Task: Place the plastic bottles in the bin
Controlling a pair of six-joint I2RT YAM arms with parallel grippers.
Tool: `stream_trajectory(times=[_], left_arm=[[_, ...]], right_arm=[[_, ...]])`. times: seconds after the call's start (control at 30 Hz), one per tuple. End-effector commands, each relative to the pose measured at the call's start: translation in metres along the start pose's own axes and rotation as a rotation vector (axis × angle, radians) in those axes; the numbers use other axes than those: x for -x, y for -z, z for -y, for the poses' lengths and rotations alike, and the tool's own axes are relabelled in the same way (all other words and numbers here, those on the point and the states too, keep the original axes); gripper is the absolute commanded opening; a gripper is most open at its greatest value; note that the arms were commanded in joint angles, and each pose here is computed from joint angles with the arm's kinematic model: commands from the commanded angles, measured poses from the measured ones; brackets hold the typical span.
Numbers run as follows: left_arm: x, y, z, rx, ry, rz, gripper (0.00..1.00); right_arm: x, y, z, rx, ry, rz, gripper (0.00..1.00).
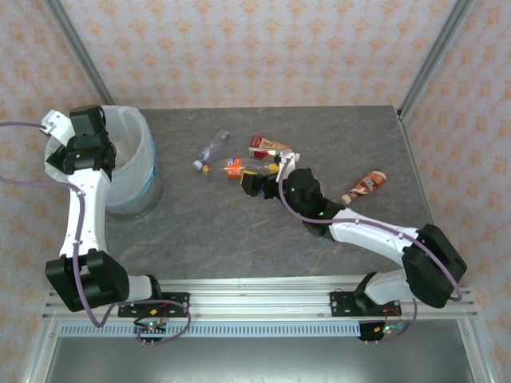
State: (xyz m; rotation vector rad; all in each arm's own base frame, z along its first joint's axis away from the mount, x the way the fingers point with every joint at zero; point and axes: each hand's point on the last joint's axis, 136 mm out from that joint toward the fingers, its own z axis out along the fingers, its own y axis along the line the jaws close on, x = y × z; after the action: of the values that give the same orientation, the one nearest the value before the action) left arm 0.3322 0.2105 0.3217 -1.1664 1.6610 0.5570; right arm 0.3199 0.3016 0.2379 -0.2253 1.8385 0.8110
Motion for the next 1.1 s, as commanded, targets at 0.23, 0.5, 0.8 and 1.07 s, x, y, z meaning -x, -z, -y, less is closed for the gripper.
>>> stream_trajectory(times=[0.23, 0.5, 0.8, 1.07], left_arm=[[-0.016, 0.043, 0.058, -0.296, 0.029, -0.100, 1.00], [-0.032, 0.085, 0.091, -0.543, 0.078, -0.171, 1.00], [-0.049, 0.130, 0.119, -0.816, 0.039, -0.284, 1.00], [-0.064, 0.141, 0.116, -0.900, 0.072, -0.303, 1.00]], right_arm=[[0.016, 0.036, 0.072, -0.305, -0.091, 0.096, 0.99], [0.010, 0.078, 0.139, -0.548, -0.135, 0.094, 0.99], [-0.015, 0.129, 0.222, -0.839, -0.240, 0.020, 0.99], [-0.046, 0.144, 0.265, -0.989, -0.332, -0.098, 0.99]])
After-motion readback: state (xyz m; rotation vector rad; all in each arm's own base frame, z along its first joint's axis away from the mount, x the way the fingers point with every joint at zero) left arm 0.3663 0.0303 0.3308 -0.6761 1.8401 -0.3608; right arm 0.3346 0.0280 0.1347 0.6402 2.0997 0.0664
